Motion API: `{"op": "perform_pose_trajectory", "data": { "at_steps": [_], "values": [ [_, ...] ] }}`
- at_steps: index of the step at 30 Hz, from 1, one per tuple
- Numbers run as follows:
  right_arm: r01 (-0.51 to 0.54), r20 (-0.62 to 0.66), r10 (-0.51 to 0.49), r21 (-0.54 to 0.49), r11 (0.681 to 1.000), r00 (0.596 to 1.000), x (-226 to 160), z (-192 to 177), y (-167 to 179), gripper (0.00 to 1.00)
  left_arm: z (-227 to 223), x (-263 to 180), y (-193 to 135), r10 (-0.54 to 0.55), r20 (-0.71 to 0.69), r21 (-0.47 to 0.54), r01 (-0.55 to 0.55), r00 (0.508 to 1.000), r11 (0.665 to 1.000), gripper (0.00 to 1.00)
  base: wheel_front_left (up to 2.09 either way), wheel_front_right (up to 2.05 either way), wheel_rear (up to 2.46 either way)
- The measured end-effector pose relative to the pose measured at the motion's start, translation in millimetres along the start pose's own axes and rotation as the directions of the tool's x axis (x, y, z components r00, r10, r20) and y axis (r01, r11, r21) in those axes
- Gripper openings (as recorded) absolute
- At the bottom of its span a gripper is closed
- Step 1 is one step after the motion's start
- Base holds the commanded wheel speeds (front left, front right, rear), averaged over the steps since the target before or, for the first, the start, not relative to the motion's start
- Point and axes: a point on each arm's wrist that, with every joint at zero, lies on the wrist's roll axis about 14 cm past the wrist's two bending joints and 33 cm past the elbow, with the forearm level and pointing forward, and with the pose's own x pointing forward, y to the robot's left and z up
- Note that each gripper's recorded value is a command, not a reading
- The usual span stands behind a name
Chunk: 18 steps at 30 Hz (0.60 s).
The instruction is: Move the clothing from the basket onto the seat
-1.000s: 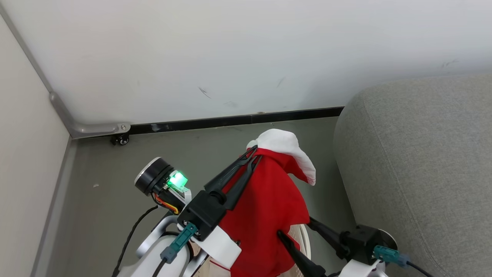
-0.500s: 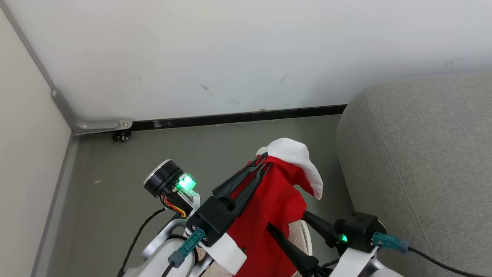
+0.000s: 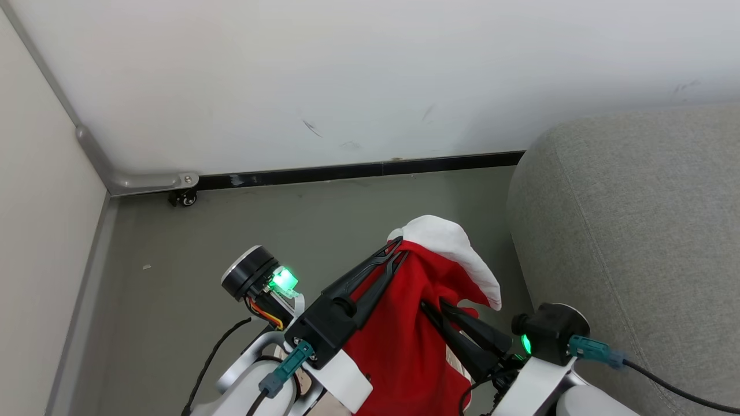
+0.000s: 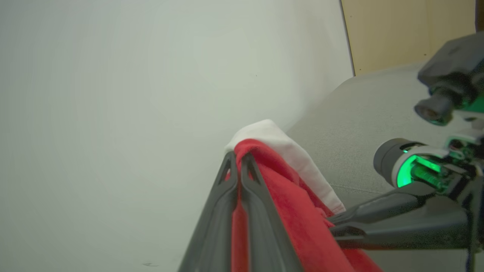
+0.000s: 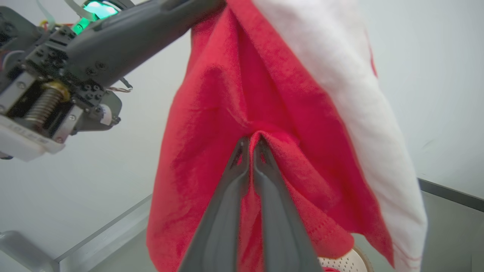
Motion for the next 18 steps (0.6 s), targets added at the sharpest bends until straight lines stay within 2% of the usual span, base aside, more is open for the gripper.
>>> {"op": "perform_pose_trajectory", "data": {
  "at_steps": [1, 3, 10, 18],
  "values": [
    [0.002, -0.002, -0.002, 0.002, 1.0, 1.0, 0, -1, -1, 0.12, -1, 0, 0, -0.001, -0.002, -0.001, 0.001, 1.0, 1.0, 0.0, 0.0, 0.0, 0.0],
    [0.002, -0.009, -0.002, 0.004, 1.0, 1.0, -1, -5, -1, 0.0, -2, 0, -1, -0.005, -0.004, -0.005, 0.005, 1.0, 1.0, 0.0, 0.0, 0.0, 0.0],
    [0.003, 0.001, -0.003, 0.002, 1.0, 1.0, 0, -6, -2, 0.0, -8, 0, 3, 0.006, -0.02, -0.024, -0.006, 1.0, 1.0, 0.0, 0.0, 0.0, 0.0],
    [0.037, 0.039, -0.036, -0.026, 0.999, 0.999, -5, 7, -18, 0.0, -50, -16, 15, 0.048, -0.153, -0.077, -0.061, 0.987, 0.995, 0.0, 0.0, 0.0, 0.0]
  ]
}}
